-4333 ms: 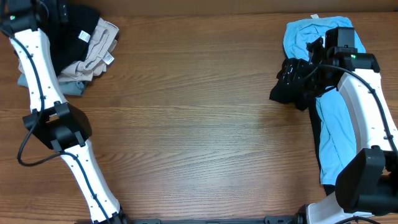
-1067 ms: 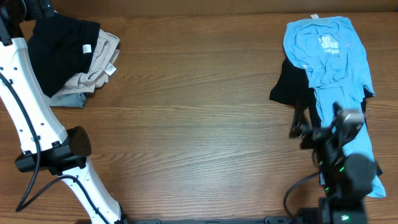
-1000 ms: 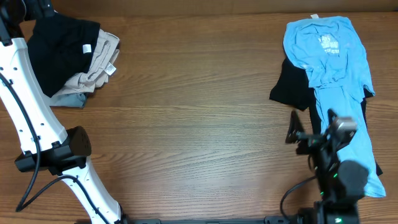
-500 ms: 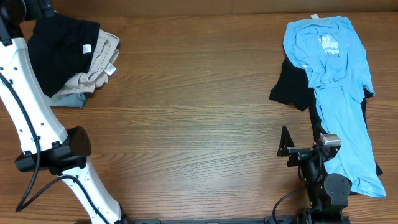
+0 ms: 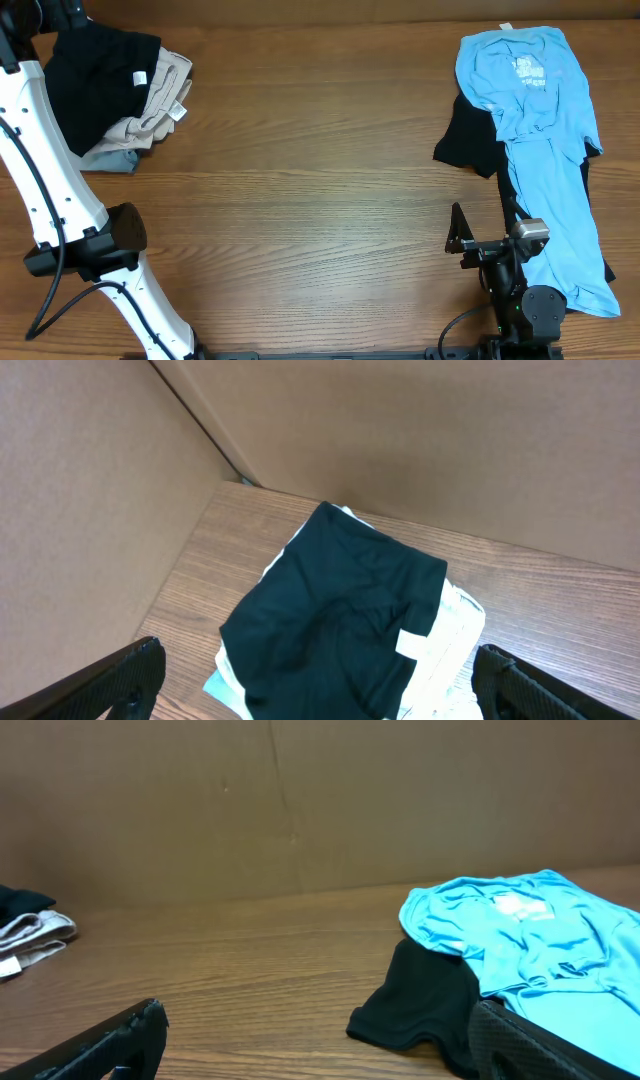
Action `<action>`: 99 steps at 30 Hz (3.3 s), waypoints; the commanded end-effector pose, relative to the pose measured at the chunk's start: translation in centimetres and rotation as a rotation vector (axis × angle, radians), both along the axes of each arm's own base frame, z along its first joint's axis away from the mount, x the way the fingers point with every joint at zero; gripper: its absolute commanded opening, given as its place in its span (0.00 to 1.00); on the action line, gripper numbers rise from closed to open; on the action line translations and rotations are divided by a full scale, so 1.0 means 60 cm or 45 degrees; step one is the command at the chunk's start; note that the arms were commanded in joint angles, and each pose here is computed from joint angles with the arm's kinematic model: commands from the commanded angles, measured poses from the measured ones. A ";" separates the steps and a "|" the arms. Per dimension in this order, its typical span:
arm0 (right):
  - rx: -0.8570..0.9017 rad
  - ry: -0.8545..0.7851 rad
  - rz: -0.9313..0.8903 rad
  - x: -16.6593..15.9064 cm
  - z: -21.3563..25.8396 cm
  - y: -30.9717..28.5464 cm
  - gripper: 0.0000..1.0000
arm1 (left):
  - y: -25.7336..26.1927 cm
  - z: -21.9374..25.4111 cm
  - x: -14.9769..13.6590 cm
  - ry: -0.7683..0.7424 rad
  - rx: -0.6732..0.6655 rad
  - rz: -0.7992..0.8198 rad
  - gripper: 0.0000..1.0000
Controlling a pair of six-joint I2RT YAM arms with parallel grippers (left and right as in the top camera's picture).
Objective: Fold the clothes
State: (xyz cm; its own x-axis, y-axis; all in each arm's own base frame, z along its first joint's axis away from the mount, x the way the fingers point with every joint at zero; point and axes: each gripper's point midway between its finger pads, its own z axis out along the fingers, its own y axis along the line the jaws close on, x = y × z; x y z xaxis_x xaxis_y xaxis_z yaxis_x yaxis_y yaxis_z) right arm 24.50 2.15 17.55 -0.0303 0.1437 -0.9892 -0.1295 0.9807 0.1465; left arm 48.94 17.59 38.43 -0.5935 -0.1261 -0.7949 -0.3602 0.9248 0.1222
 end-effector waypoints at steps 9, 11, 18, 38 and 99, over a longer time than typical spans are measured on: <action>0.008 -0.003 0.013 0.000 -0.003 0.004 1.00 | 0.004 0.005 -0.002 -0.015 -0.004 0.019 1.00; 0.008 -0.002 0.013 0.000 -0.004 0.004 1.00 | 0.004 0.005 -0.002 -0.015 -0.004 0.019 1.00; 0.008 -0.002 0.013 0.000 -0.004 0.004 1.00 | 0.000 0.000 0.001 -0.008 -0.006 0.012 1.00; 0.008 -0.002 0.013 0.000 -0.004 0.004 1.00 | -0.149 -0.036 -0.248 0.259 -0.027 -0.135 1.00; 0.008 -0.002 0.013 0.000 -0.004 0.004 1.00 | -0.304 -0.373 -0.406 -0.767 -0.058 -0.594 1.00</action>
State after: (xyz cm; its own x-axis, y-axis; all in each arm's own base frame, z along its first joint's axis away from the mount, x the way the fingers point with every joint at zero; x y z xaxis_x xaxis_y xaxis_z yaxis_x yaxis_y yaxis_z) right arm 24.50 2.15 17.55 -0.0307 0.1467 -0.9887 -0.1294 0.9803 0.1495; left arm 24.57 -0.73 16.08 -0.0653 -0.0047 -0.9979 0.0847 0.9964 -0.0102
